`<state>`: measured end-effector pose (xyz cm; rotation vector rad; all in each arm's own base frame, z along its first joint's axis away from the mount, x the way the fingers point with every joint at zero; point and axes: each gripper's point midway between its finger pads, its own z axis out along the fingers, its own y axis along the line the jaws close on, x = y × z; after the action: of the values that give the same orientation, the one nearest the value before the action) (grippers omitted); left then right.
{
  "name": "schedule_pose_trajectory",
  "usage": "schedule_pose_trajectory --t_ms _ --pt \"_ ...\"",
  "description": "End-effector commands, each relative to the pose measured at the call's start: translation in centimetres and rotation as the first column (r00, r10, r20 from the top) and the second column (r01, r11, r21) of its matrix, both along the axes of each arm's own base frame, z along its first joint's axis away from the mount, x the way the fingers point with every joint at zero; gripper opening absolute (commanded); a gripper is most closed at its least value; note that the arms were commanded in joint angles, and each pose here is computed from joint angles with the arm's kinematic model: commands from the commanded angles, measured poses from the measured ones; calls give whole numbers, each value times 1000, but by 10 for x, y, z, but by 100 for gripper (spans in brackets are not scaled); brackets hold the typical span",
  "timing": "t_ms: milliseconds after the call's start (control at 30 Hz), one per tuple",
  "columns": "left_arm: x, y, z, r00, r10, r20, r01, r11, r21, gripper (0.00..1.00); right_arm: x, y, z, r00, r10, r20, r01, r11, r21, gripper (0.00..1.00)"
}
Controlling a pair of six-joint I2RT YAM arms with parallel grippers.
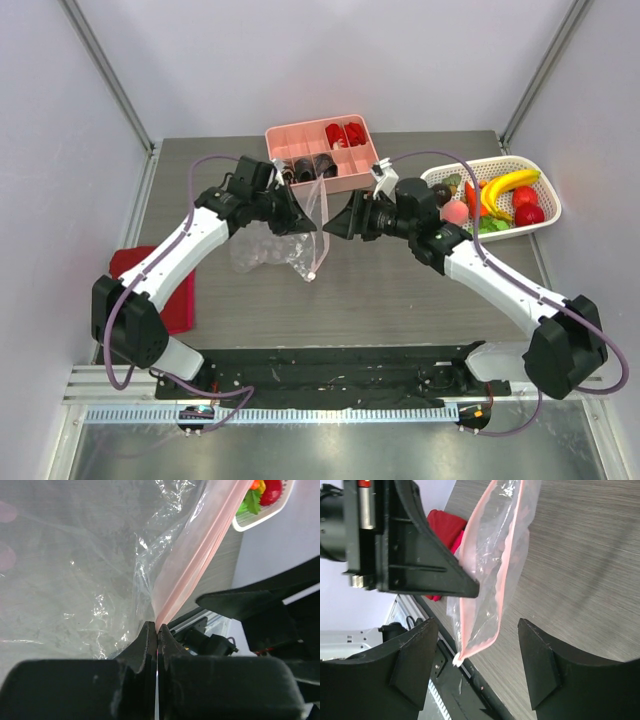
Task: Place the food in the zip-top bag and seal the zipper
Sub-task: Open the zipper of the food storage bag.
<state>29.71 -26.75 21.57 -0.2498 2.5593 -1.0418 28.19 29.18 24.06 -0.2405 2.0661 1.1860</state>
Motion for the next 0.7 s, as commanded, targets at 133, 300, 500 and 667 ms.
schedule_pose_trajectory --t_ms 133,300,500,667 --pt "-3 -10 45 997 -17 80 28 990 -139 0 23 11 -1 999 -34 40 34 999 14 47" --pt "-5 28 59 985 5 171 -1 1000 -25 0 18 -6 -10 998 -25 53 32 992 -125 1" --pt "-24 99 63 950 3 313 -96 954 283 0 17 -55 -19 997 -32 71 54 939 -339 1" --pt "-44 124 62 934 -149 324 -13 894 447 0 12 -74 -18 996 46 83 -5 896 -443 1"
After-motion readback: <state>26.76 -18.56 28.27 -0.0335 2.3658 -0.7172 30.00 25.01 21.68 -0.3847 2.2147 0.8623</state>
